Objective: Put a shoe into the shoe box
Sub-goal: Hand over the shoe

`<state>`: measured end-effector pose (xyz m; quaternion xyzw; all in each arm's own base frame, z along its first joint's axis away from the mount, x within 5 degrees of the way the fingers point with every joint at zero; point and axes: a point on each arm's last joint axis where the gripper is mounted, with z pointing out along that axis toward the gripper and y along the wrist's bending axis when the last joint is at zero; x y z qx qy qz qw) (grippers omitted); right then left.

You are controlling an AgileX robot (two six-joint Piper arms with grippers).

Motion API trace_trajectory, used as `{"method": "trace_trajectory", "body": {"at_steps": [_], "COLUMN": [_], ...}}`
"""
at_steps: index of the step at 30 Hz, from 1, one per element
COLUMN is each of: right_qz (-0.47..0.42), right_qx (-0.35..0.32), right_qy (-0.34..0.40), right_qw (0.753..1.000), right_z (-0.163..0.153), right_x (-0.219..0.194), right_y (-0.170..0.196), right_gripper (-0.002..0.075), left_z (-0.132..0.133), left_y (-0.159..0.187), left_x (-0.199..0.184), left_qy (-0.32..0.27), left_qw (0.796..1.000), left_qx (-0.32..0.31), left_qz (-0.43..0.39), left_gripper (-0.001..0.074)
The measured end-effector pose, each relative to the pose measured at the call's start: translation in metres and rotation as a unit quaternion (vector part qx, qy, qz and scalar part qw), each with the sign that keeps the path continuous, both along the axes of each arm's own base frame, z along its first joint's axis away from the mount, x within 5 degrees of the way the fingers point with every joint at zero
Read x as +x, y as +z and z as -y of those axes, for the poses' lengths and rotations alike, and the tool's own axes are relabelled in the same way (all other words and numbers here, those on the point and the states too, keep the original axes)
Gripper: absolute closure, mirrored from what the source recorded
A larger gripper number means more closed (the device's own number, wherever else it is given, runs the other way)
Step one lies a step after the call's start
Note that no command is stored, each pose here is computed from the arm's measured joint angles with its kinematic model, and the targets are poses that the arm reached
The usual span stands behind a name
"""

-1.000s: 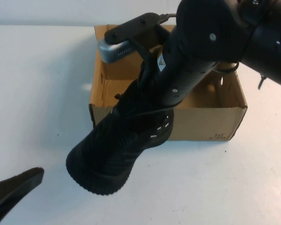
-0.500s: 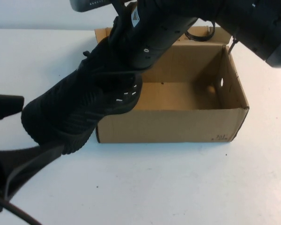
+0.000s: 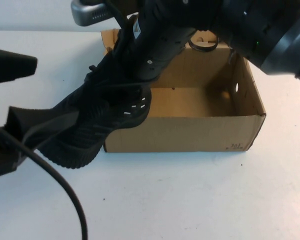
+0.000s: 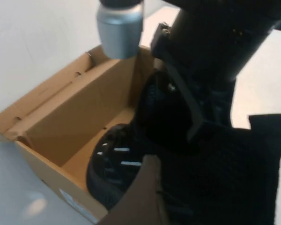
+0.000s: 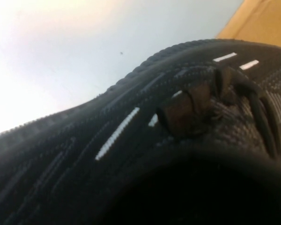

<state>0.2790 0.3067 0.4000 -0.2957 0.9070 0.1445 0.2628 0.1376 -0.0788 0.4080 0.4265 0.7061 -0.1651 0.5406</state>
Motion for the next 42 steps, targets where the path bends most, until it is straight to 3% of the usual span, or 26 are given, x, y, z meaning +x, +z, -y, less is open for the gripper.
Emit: {"method": "trace_trajectory", "body": {"at_steps": [5, 10, 25, 28, 32, 33, 35, 42], "right_qz": [-0.007, -0.014, -0.031, -0.030, -0.031, -0.031, -0.031, -0.031], "right_qx": [-0.002, 0.004, 0.018, 0.016, 0.014, 0.014, 0.014, 0.014], "right_qy": [-0.021, -0.027, -0.020, -0.021, -0.021, -0.021, -0.021, -0.020], "right_qw": [1.000, 1.000, 0.999, 0.999, 0.999, 0.999, 0.999, 0.999], "right_z": [0.007, 0.010, 0.007, 0.007, 0.008, 0.008, 0.008, 0.008], "right_x": [0.012, 0.016, 0.013, 0.014, 0.013, 0.013, 0.013, 0.013], "right_y": [-0.005, -0.006, -0.006, -0.006, -0.006, -0.006, -0.006, -0.006], "right_gripper": [0.0715, 0.0715, 0.0715, 0.0715, 0.0715, 0.0715, 0.0715, 0.0712], "left_z": [0.013, 0.023, 0.043, 0.043, 0.043, 0.043, 0.043, 0.043], "left_y": [-0.012, -0.025, -0.043, -0.043, -0.043, -0.043, -0.043, -0.043], "left_x": [0.010, 0.024, 0.051, 0.052, 0.052, 0.052, 0.053, 0.053], "left_qy": [-0.036, -0.032, -0.004, 0.007, 0.015, 0.016, 0.020, 0.026], "left_qw": [0.999, 0.996, 0.995, 0.994, 0.994, 0.993, 0.993, 0.992], "left_qx": [0.032, 0.069, 0.049, 0.037, 0.029, 0.028, 0.024, 0.016], "left_qz": [-0.023, -0.042, -0.091, -0.101, -0.109, -0.110, -0.114, -0.122], "left_gripper": [0.0065, 0.0065, 0.0073, 0.0195, 0.0560, 0.0615, 0.0658, 0.0663]}}
